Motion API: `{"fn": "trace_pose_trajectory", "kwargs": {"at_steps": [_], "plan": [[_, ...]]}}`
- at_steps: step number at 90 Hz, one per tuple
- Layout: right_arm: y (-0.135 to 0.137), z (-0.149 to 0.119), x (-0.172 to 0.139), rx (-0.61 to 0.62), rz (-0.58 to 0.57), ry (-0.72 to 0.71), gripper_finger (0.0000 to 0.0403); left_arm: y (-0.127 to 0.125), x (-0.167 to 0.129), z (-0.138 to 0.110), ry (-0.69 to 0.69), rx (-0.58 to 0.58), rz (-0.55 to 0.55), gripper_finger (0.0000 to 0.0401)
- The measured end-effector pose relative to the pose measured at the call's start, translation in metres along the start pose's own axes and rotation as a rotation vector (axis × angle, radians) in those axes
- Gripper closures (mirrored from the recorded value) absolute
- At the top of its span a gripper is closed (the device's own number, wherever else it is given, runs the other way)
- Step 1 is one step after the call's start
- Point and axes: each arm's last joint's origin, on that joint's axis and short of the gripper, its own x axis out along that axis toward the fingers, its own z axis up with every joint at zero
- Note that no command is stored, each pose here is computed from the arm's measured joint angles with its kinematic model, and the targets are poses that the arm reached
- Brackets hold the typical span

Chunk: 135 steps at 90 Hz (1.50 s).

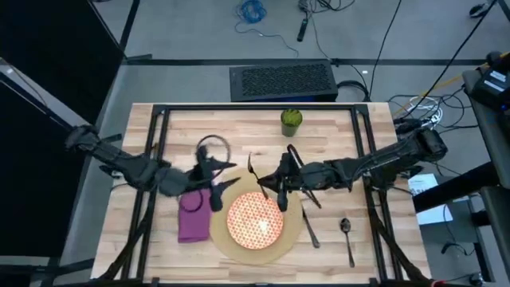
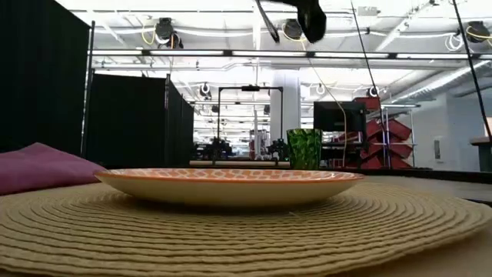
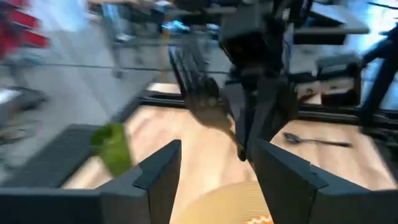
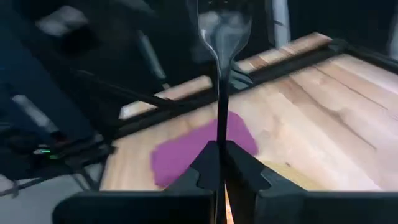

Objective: Set table place
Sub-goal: Put the black fork on top of the purple table napkin

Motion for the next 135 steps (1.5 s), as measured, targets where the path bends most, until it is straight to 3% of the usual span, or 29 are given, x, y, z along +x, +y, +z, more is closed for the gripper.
{"fn": "trace_pose_trajectory", "kwargs": {"at_steps": [23, 68, 135], "plan": [[-0.009, 0.007, 0.002, -0.018, 0.023, -0.016, 0.0403, 0.007, 0.016, 0.006, -0.056, -0.019, -0.175, 0.0226], [-0.012, 0.014, 0.003, -0.002, 0.111, -0.041, 0.0403, 0.015, 0.021, 0.002, -0.024, 0.01, -0.119, 0.0226], [-0.02, 0.011, 0.014, 0.003, 0.109, -0.043, 0.0403, 0.011, 0.035, -0.001, -0.039, 0.004, -0.141, 0.0231]]}}
